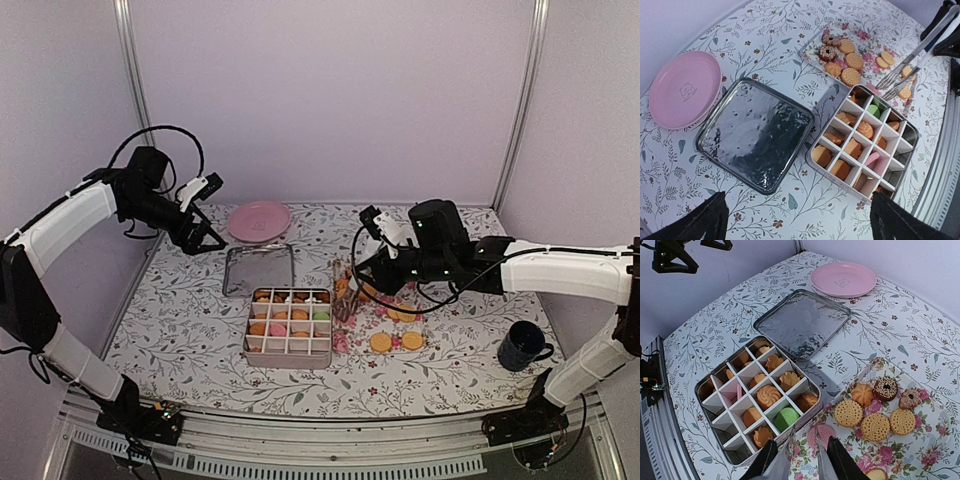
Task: Pack the cookies
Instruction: Pick up the fake cookies from the plate.
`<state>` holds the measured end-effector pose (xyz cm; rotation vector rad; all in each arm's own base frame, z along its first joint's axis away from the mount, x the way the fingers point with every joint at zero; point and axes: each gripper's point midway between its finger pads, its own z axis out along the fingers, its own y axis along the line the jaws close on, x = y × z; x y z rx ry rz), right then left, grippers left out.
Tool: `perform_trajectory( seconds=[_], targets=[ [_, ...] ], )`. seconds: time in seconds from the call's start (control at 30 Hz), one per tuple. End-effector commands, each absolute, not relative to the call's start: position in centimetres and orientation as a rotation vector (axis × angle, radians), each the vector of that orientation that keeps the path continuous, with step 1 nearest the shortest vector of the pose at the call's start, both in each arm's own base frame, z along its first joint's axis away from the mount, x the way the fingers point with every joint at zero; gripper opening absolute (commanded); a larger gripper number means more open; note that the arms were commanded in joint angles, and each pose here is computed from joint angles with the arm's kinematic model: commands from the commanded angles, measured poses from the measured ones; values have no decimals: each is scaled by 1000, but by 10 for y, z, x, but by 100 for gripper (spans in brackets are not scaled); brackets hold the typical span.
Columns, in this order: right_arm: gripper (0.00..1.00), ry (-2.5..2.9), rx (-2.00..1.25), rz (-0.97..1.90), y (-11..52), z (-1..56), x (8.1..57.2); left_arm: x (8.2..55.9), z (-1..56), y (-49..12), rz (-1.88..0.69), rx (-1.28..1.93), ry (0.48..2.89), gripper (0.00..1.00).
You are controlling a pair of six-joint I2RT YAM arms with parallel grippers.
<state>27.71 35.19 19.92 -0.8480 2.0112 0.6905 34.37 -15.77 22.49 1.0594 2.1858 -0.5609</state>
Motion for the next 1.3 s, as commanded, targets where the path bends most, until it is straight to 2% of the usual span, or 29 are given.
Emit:
perform_trajectory(
  seconds=[0.0,0.33,0.47,1.13,1.2,1.27],
  targets=[
    [33,1995,-802,661,355,198,282,347,235,-154,-534,1038,2155,99],
    [33,1987,-763,534,353,185,293,349,239,-156,-544,1037,2140,99],
    [37,1978,-763,529,355,185,293,350,240,-157,-551,1032,2136,99],
    [39,2006,-780,482,358,162,286,346,242,-157,-555,1036,2127,99],
    [35,2004,-772,495,357,163,285,345,241,-157,-557,1035,2129,99],
    [27,2003,-762,504,357,165,284,345,242,-157,-560,1034,2126,99]
  ],
)
